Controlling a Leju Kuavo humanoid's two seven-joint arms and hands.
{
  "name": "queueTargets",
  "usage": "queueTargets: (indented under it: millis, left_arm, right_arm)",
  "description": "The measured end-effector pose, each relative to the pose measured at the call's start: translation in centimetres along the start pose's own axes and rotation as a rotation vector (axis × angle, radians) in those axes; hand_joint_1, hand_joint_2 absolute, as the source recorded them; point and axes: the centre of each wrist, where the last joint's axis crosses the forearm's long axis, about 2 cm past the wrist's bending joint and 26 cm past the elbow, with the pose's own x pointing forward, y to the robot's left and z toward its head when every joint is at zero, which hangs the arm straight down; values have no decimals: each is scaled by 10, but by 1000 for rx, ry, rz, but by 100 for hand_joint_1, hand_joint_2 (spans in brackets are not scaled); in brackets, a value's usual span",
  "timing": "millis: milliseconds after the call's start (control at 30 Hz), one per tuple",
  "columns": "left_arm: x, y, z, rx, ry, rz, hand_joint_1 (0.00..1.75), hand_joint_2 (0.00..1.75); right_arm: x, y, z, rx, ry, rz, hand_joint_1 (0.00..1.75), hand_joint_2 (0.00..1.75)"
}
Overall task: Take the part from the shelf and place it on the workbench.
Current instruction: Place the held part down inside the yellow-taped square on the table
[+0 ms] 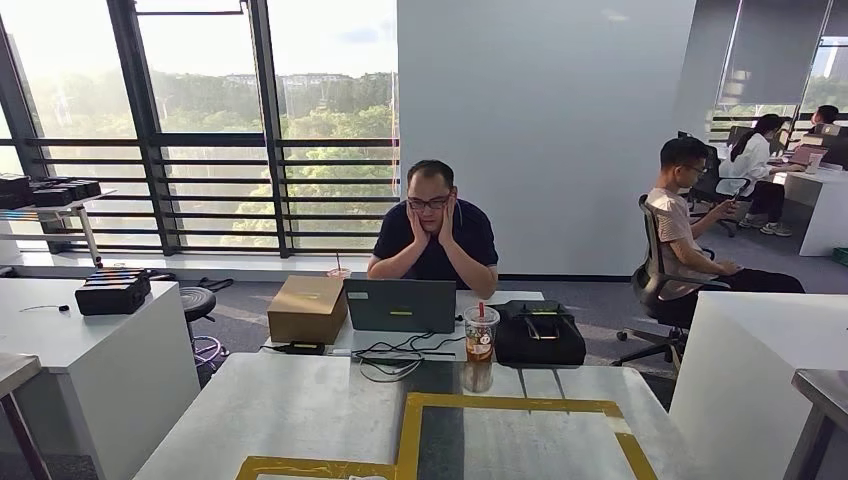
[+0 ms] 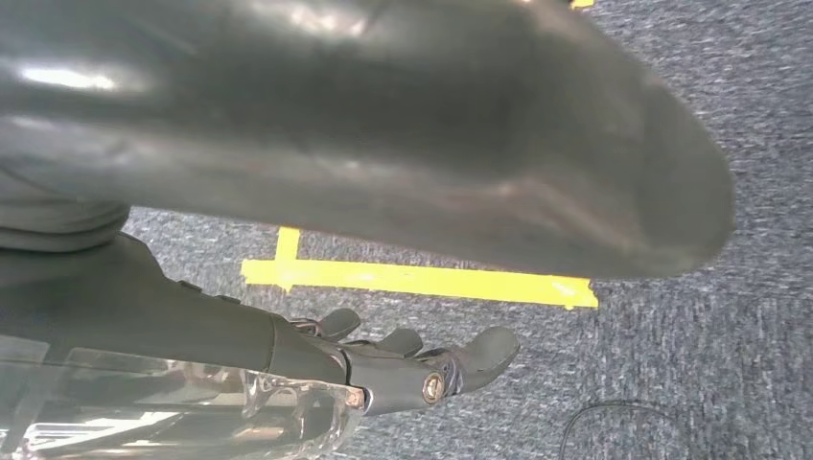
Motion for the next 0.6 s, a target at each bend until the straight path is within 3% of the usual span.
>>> queueTargets:
  millis: [200, 433, 600]
  left_arm:
    - [1, -2, -6, -33, -46, -174, 175, 175]
    - [0, -8, -17, -73, -46, -230, 175, 175]
    - [-7, -12, -19, -71, -62, -404, 175, 175]
  right_arm:
    - [-1, 2, 0, 0, -5, -6, 0, 0]
    - [-3, 12, 1, -10, 4, -44, 0, 0]
    - [-3, 19, 2, -6, 6, -49, 0, 0]
